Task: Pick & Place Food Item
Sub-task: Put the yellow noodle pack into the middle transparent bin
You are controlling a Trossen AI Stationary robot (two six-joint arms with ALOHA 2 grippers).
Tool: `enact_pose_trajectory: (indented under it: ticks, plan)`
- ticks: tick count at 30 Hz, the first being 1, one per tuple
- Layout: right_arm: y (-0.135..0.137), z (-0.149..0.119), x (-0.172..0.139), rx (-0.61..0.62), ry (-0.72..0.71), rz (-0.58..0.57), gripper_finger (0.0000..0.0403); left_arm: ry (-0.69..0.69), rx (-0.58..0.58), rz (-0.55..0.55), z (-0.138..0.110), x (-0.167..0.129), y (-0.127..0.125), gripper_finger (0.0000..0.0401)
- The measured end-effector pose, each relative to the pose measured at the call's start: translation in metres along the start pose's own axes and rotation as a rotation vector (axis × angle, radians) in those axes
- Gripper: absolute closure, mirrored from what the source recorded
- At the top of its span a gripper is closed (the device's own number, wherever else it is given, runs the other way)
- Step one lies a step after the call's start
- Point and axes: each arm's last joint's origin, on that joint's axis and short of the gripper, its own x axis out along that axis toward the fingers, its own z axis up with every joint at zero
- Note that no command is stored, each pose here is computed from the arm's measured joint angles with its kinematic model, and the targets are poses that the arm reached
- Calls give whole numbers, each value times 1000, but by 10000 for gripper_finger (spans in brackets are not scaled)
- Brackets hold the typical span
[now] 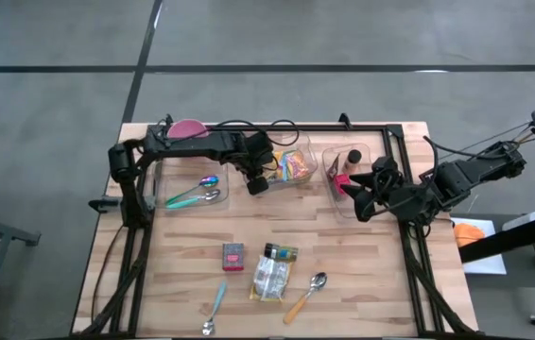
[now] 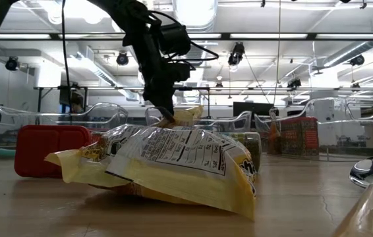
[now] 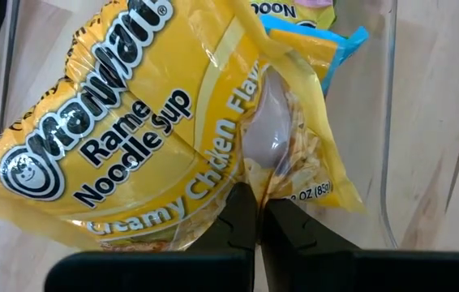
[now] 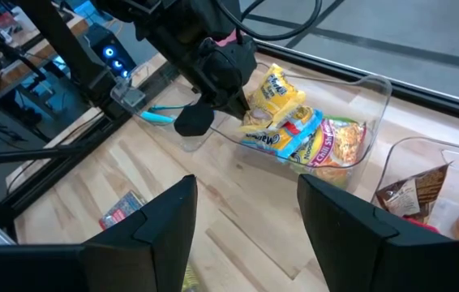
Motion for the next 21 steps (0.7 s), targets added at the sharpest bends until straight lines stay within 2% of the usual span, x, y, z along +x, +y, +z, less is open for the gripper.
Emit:
enact_pose_trajectory:
  ticks: [5, 11, 16, 21]
  plan:
    - [0, 0, 0, -5, 1, -1, 192, -1, 1, 0, 0, 0, 0, 395]
    - [0, 0, 0, -10, 1, -3, 192, -3, 4, -8, 0, 0, 0, 352]
    - [0, 0, 0, -7, 1, -3, 192, -3, 4, -15, 0, 0, -1, 346]
    - [0, 0, 0, -6, 1, -4, 192, -28, -10, -71, 2, -8, -2, 343]
